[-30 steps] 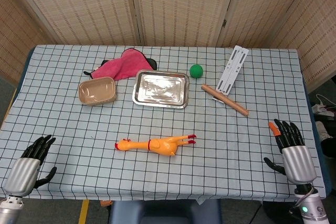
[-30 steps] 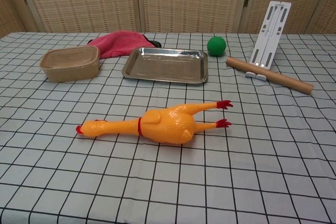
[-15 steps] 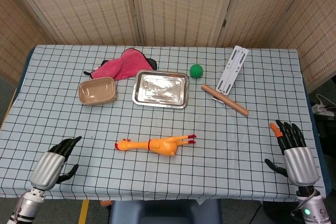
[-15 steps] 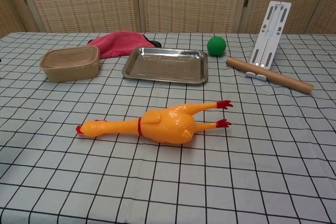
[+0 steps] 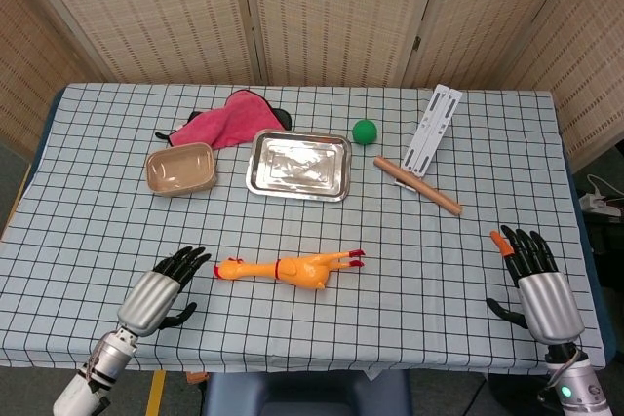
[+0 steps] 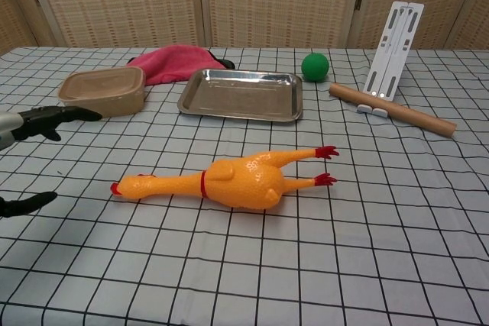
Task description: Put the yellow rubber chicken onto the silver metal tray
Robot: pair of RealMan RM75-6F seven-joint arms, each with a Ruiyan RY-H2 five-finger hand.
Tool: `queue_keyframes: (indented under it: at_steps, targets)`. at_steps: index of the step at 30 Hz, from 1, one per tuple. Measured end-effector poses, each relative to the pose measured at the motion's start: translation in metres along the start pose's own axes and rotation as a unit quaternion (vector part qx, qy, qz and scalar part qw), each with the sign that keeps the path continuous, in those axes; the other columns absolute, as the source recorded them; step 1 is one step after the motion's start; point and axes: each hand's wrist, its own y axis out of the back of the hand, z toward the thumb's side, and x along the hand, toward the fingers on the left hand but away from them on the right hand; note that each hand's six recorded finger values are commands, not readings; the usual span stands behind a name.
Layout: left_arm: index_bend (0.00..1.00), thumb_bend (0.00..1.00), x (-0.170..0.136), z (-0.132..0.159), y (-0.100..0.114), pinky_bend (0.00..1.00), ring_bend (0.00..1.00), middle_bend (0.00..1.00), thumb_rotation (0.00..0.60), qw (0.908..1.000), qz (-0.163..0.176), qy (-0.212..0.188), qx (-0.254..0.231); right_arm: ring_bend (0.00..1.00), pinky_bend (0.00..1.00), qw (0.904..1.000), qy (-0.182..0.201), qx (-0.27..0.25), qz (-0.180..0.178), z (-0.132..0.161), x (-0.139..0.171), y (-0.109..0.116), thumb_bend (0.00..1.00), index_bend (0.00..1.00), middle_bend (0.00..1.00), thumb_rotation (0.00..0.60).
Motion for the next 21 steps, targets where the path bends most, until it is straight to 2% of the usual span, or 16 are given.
queue_keyframes:
  at_steps: [7,21]
  targets:
    - [0.07,0.37,0.029,0.017,-0.007,0.08,0.01,0.05,0.6,0.9994,-0.002,-0.032,0.01,0.0,0.0,1.0,0.002,-0.005,0.007,0.0,0.001,0.0,0.07,0.0,0.0,0.6]
    - [0.07,0.37,0.079,0.029,-0.038,0.09,0.01,0.05,0.6,0.9979,-0.052,-0.037,0.009,0.0,0.0,0.9999,-0.002,-0.005,0.012,-0.003,0.001,0.001,0.07,0.0,0.0,0.6]
